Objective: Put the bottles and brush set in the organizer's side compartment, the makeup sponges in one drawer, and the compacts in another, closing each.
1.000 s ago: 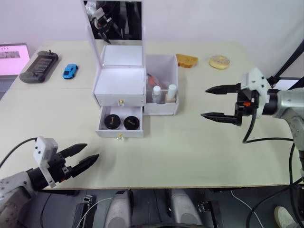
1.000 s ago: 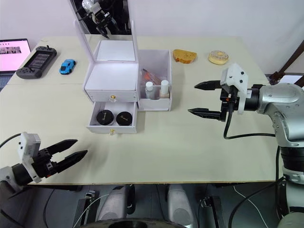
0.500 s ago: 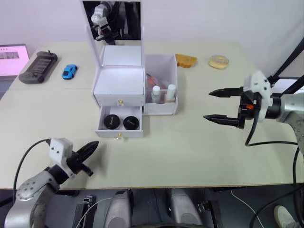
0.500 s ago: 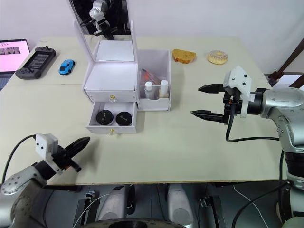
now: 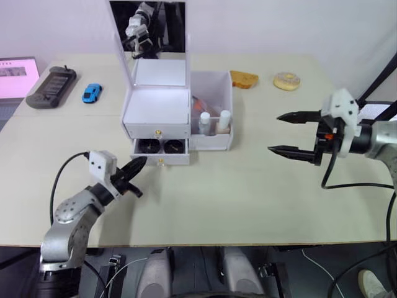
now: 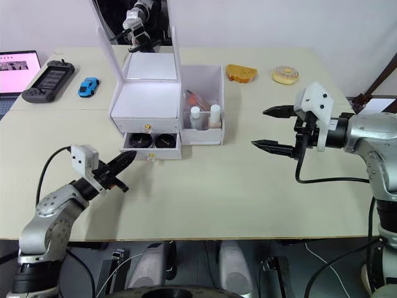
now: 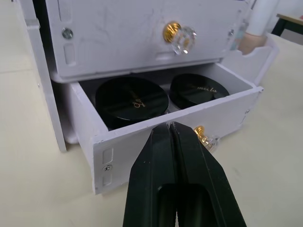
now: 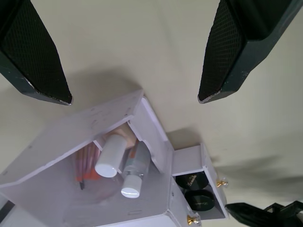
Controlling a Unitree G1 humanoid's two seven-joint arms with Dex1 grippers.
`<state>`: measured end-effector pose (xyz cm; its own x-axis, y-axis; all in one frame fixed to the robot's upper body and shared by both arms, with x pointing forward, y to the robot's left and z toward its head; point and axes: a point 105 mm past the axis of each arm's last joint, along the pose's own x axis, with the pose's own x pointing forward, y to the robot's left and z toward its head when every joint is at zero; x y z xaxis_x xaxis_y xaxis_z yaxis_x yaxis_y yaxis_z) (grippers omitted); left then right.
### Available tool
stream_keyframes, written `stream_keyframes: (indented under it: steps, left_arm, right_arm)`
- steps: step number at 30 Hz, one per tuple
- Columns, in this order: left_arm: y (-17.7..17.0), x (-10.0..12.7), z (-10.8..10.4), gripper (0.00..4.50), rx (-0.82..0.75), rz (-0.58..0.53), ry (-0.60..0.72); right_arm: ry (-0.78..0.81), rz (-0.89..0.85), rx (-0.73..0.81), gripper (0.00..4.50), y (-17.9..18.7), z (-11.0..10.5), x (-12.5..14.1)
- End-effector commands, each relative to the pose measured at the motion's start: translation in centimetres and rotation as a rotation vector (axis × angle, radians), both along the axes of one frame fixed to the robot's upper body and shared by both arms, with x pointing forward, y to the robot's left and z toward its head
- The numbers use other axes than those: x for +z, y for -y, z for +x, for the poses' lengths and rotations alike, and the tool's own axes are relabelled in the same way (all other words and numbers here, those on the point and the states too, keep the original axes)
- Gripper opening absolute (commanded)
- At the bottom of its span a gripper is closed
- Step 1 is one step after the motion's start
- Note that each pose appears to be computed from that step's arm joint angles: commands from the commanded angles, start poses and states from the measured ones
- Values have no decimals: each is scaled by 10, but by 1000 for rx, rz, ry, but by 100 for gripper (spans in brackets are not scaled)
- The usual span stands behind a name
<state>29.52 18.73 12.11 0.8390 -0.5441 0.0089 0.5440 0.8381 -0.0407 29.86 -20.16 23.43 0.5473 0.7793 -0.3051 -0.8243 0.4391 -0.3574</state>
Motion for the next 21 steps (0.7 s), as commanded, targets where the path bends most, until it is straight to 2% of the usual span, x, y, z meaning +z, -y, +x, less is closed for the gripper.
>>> stream_keyframes:
  steps: [1, 9, 15, 21]
  left_arm:
    - [-1, 4, 11, 6, 4, 27, 9]
    - [2, 5, 36, 6, -16, 64, 26]
    - [3, 5, 49, 6, 1, 75, 45]
    - [12, 7, 54, 6, 6, 40, 60]
  right_arm:
    - [65, -14, -5, 450, 0, -4, 15]
    - [79, -7, -21, 450, -2, -1, 21]
    - [79, -5, -35, 450, -1, 0, 20]
    - [78, 4, -36, 450, -4, 2, 21]
